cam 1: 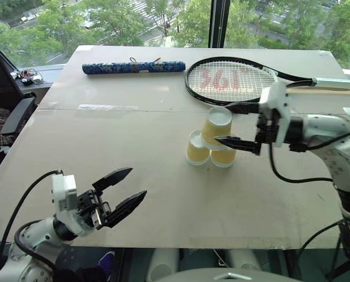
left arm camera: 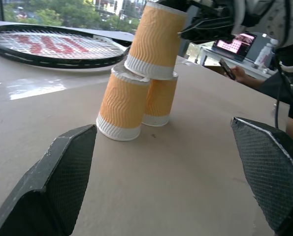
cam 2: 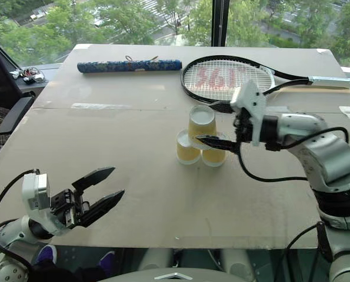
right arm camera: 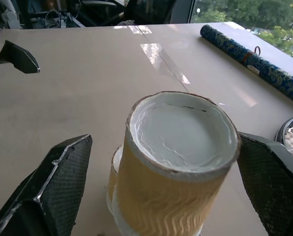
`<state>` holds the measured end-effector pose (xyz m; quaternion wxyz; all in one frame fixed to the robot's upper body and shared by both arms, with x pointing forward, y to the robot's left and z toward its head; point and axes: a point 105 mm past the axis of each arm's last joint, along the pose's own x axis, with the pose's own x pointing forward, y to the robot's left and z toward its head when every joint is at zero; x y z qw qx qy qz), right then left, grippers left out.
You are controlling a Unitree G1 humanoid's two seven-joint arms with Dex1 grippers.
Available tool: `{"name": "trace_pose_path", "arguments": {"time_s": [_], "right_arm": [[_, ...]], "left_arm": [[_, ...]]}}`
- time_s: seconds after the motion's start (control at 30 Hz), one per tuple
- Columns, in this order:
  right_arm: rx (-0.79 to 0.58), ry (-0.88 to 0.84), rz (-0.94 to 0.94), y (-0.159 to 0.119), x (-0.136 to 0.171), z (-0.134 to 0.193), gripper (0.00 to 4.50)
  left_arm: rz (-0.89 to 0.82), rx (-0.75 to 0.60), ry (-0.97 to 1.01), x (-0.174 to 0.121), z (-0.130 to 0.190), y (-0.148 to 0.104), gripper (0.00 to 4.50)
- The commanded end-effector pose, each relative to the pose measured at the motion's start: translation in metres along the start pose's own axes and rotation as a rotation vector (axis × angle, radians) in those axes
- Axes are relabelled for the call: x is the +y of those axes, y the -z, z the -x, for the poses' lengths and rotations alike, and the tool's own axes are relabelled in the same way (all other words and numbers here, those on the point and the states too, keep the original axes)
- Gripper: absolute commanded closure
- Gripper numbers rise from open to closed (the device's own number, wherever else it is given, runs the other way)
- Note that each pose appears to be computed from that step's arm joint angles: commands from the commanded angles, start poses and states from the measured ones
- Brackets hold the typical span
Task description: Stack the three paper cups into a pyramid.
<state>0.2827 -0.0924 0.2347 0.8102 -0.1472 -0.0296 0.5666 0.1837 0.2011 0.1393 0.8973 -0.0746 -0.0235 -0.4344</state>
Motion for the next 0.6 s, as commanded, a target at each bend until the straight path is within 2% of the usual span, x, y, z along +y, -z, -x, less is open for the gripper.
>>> {"name": "trace_pose_path", "arguments": {"time_s": [0.03,0.1,0.2,0.4,0.6], "right_arm": [[-0.084,-0.033,0.028,-0.017,0.015,0.026,0.09],[-0.083,-0.002,0.000,-0.009,0.018,0.040,0.09],[-0.024,0.126,-0.045,0.023,0.020,0.068,0.09],[0.102,0.266,-0.149,0.077,0.041,0.116,0.09],[0.151,0.310,-0.159,0.095,0.052,0.128,0.09]], "left_arm": [[-0.024,0.013,-0.051,0.003,0.001,-0.001,0.00],[-0.023,0.037,-0.106,0.010,0.004,0.004,0.00],[-0.039,0.084,-0.204,0.023,0.015,0.011,0.00],[-0.029,0.196,-0.259,0.027,0.037,0.022,0.00],[-0.009,0.218,-0.241,0.028,0.038,0.024,0.00]]}}
